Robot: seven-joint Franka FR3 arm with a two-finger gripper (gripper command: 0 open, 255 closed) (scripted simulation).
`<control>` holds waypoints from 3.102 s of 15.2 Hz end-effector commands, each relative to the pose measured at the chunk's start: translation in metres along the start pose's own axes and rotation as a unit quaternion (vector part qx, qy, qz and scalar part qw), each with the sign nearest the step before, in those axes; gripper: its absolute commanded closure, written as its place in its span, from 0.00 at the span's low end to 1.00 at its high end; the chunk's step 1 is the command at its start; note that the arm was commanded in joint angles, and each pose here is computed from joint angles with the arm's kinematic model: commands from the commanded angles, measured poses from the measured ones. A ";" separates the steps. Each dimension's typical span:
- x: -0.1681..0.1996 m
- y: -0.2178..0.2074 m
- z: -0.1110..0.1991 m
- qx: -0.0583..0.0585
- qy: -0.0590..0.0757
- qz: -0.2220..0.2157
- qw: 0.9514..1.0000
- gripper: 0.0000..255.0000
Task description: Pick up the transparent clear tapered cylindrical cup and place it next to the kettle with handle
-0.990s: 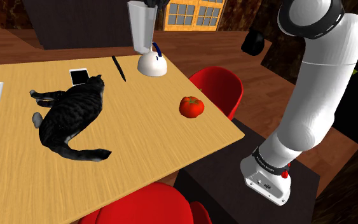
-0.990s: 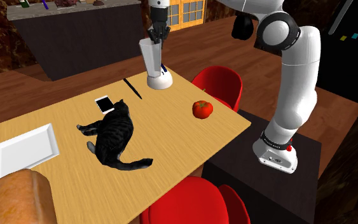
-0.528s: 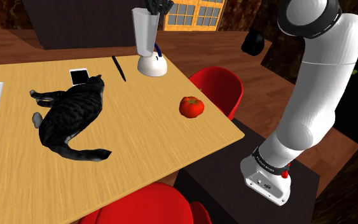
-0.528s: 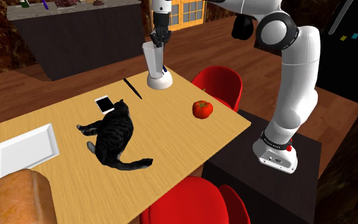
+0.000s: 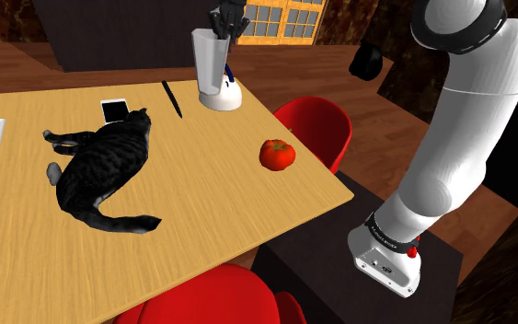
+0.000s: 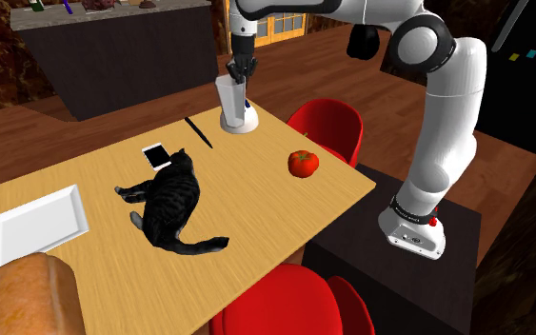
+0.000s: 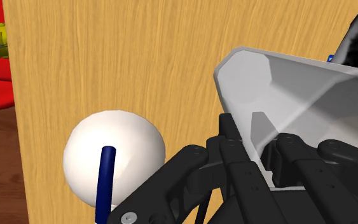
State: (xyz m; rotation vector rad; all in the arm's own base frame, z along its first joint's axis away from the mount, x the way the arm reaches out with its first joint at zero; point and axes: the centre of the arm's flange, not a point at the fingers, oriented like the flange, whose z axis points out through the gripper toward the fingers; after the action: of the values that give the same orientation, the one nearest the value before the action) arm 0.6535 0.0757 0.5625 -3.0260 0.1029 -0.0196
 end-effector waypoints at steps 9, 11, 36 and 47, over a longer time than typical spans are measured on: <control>0.000 0.006 0.052 0.000 0.001 0.000 1.000 1.00; 0.000 0.007 0.063 0.000 0.001 0.000 1.000 1.00; -0.001 0.019 0.170 0.000 0.001 0.000 1.000 1.00; -0.001 0.019 0.143 0.000 0.001 0.000 1.000 0.00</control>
State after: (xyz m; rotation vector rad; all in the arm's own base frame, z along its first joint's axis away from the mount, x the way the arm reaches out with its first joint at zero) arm 0.6535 0.0752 0.4065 -3.0258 0.1031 -0.0221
